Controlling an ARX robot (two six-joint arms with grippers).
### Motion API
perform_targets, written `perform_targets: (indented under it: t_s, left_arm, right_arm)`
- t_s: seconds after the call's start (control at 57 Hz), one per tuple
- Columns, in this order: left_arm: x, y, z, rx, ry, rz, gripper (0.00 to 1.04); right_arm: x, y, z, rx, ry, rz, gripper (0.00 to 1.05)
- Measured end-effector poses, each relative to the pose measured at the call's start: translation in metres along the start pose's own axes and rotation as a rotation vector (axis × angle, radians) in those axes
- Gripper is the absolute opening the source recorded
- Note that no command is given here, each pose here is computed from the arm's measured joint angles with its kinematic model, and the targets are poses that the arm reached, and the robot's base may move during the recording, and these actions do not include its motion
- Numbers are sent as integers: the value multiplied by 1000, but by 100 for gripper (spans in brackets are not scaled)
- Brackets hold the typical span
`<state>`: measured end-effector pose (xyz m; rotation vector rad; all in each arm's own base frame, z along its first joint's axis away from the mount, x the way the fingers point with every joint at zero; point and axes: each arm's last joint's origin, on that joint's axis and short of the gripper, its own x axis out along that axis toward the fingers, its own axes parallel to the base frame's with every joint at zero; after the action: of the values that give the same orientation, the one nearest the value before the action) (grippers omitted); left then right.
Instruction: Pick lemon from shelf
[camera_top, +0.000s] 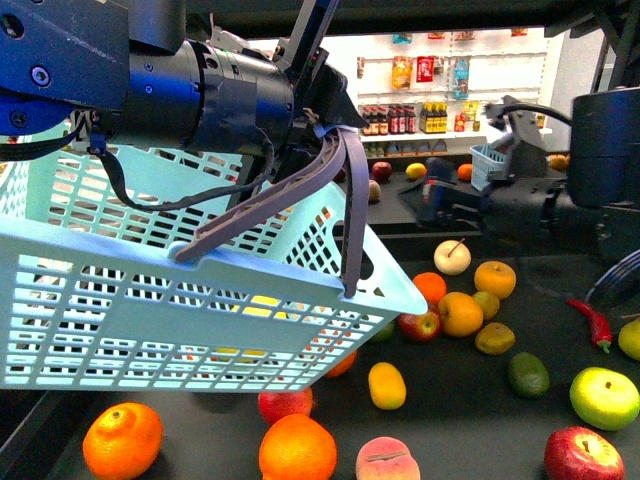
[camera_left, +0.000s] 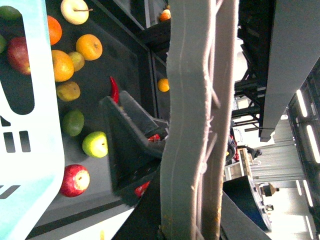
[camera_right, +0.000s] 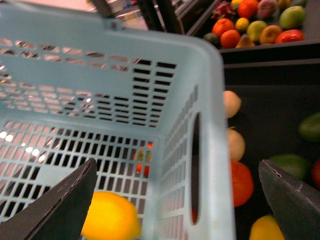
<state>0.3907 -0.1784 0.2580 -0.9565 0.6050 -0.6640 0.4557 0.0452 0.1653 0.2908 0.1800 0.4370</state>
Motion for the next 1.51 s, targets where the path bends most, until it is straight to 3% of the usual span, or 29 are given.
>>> perform_targets:
  t_s: [0.193,0.281,0.403,0.561,0.771,0.964,1.21,1.508]
  left_arm:
    - [0,0,0,2,2,-1,10]
    - [0,0,0,0,6,-4,10]
    - [0,0,0,-1,6,-3,10]
    - [0,0,0,0,3,-2,10]
    - [0,0,0,0,4,-2,10]
    - [0,0,0,0,4,-2,10]
    - [0,0,0,0,3,-2,10]
    - [0,0,0,0,3,-2,10]
  right_arm:
    - [-20,-71,-6,-52,48,-198,97]
    - [-25,-101,-34,-62,128,-269,97]
    - [-20,-116,-87,-69,272,-283,97]
    - [2,-115,-143,-79,406,-282,97]
    - [50,-99,-190,-77,497,-285,97]
    - [89,-85,-201,-59,488,-279,97]
    - [125,-61,-192,-64,451,-267,97]
    - [144,-53,-217,-90,504,-290,97]
